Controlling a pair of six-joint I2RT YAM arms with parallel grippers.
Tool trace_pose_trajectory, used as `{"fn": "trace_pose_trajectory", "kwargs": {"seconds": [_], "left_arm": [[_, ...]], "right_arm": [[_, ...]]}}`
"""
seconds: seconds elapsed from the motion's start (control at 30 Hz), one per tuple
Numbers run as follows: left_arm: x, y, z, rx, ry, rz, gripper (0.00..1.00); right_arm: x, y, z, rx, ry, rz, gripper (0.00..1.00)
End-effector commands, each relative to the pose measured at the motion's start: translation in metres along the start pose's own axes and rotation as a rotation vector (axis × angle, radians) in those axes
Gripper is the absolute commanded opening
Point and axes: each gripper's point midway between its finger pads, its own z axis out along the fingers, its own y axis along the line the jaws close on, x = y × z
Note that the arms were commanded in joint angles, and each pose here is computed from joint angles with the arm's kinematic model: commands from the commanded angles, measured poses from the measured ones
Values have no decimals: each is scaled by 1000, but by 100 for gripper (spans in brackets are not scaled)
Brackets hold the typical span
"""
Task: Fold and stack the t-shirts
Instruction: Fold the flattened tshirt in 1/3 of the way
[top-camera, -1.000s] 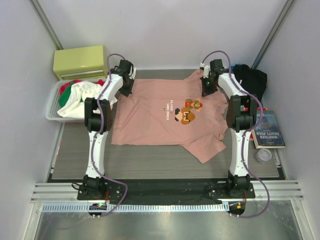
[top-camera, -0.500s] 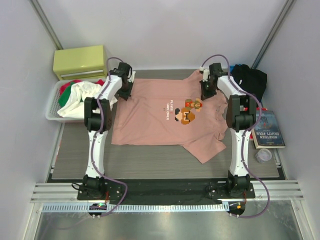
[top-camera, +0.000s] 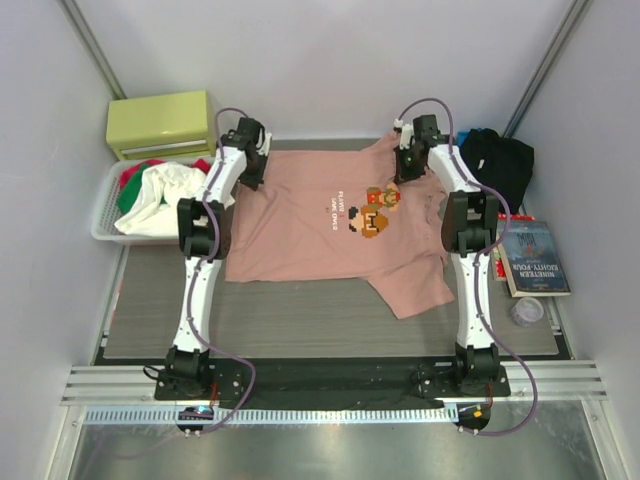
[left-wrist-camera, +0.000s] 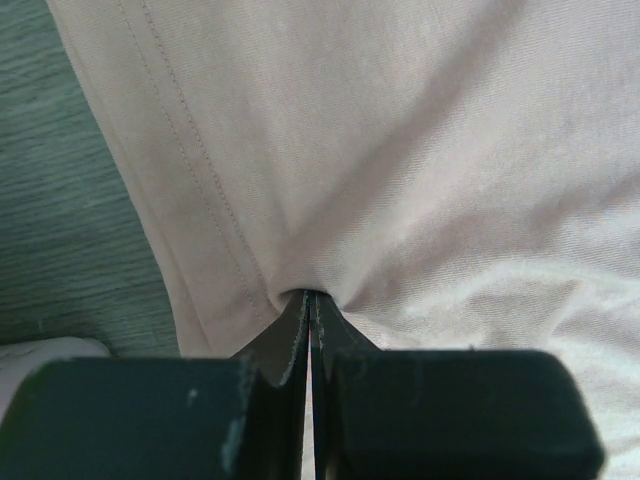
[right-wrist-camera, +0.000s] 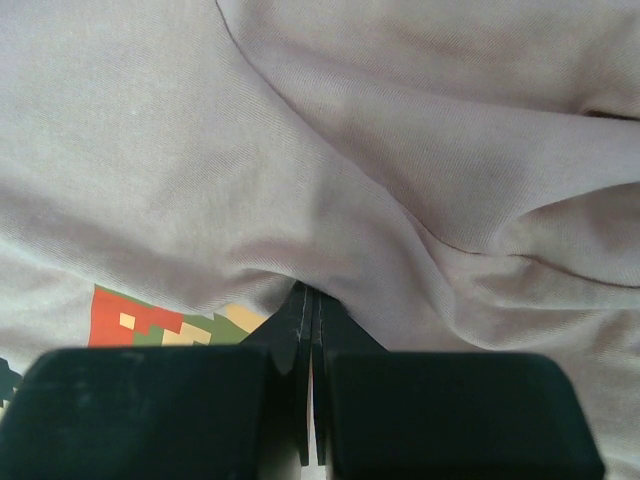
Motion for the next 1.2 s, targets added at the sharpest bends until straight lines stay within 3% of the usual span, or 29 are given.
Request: {"fn": "trace_pose_trajectory", "kwargs": {"seconds": [0.0,0.37,0.67,0.73,0.97,1.17], "left_arm": [[19,14,24,3,56,-32,0],[22,24,32,2,58,-56,0],[1,28,20,-11,-15,-53,0],[-4,28,14,-11,-27,-55,0],[-62,38,-59,-29,-219,-48,0],[-82,41,-112,-35,-314,-42,0]], "right_arm": [[26,-2,27,6,83,23,1],[45,-4,47,21,119,30,1],[17,-6,38,91,11,-8,1],[-5,-2,17,102,-58,0,1],[-56,16,-39,136,-233,-34,1],[-83,40,-94,168,-359,-70,1]]}}
